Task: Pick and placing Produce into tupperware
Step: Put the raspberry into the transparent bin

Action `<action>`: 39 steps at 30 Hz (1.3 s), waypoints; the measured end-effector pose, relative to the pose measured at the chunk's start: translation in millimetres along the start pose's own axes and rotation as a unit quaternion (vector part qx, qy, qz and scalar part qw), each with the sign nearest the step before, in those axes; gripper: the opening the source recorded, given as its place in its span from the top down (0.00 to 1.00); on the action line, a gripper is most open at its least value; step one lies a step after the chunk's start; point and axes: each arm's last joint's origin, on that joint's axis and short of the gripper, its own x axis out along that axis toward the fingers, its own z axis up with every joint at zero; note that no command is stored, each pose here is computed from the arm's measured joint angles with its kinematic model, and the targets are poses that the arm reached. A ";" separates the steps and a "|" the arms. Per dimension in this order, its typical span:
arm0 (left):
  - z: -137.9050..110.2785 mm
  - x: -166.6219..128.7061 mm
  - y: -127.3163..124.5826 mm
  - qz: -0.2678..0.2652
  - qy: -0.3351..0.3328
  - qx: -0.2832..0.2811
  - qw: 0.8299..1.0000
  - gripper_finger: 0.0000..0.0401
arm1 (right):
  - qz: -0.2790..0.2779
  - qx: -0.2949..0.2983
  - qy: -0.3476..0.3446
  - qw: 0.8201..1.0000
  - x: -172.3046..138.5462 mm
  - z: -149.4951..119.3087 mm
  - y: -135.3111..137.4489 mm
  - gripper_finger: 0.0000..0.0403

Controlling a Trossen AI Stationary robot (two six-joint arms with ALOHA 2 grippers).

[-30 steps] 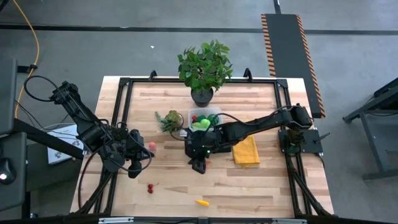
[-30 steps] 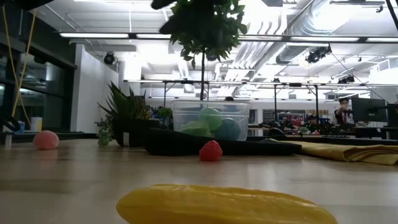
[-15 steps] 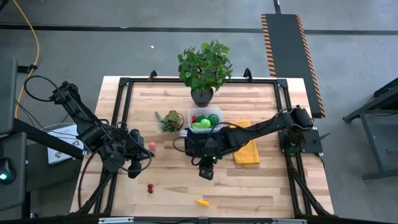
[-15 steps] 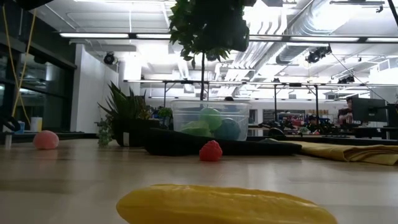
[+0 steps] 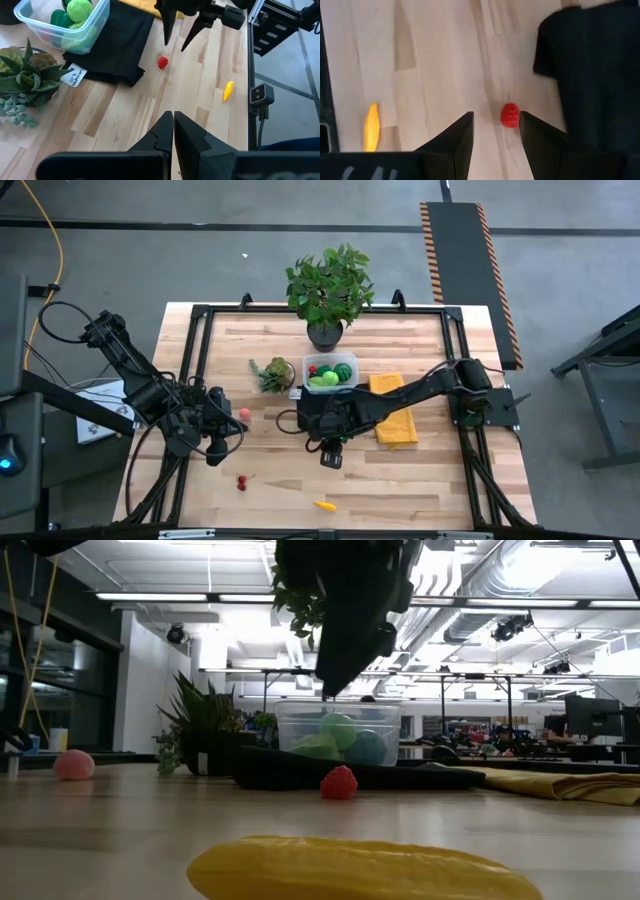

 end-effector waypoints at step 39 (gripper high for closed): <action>-1.0 -0.1 2.2 0.013 0.001 0.009 1.000 0.99 | -0.033 -0.048 0.035 0.998 42.7 -8.9 0.1 0.63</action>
